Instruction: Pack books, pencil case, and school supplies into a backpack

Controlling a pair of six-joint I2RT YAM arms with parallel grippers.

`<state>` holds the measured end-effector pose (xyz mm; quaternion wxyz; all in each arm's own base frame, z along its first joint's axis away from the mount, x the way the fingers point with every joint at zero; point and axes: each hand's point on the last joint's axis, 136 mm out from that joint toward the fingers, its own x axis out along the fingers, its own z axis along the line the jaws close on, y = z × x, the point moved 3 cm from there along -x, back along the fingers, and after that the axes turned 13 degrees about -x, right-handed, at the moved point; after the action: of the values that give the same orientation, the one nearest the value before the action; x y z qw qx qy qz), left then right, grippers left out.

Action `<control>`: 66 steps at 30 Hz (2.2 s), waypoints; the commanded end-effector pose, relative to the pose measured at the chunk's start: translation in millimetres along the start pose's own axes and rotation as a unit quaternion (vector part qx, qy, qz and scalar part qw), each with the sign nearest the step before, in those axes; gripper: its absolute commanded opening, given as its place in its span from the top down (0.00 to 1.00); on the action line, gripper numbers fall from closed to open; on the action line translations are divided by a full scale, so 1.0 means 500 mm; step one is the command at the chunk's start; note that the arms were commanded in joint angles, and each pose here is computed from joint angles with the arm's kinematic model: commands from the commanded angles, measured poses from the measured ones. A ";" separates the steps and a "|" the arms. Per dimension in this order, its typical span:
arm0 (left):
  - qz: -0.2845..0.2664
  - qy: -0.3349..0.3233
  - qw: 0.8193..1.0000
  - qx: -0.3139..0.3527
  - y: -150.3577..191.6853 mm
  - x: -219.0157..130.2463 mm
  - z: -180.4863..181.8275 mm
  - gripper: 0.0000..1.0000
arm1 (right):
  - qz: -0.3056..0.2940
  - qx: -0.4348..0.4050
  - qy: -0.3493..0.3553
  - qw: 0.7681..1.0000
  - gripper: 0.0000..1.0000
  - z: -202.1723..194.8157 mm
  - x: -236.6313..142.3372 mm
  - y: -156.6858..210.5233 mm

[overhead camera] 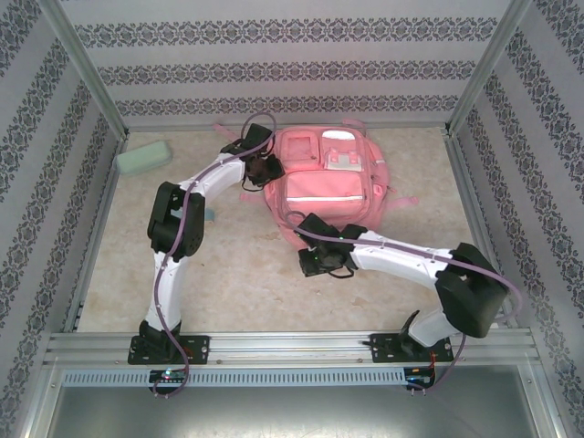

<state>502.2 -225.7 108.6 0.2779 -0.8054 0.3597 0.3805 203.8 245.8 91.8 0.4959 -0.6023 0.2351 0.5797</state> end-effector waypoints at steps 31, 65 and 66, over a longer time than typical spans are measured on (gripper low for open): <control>-0.104 -0.117 0.985 -0.070 -0.013 -0.350 0.330 0.42 | 0.018 -0.001 0.005 1.000 0.67 -0.034 0.039 -0.098; -0.119 -0.115 0.978 -0.131 -0.052 -0.337 0.420 0.32 | -0.041 -0.285 0.115 0.951 1.00 0.108 -0.002 -0.276; -0.119 -0.115 0.977 -0.134 -0.056 -0.331 0.420 0.32 | -0.052 -0.277 0.111 0.953 1.00 0.109 -0.018 -0.283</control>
<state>348.4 -0.1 129.5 0.2561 -0.8113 0.1824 0.4929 286.4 362.0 132.9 0.2871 -0.7771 0.0725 0.5554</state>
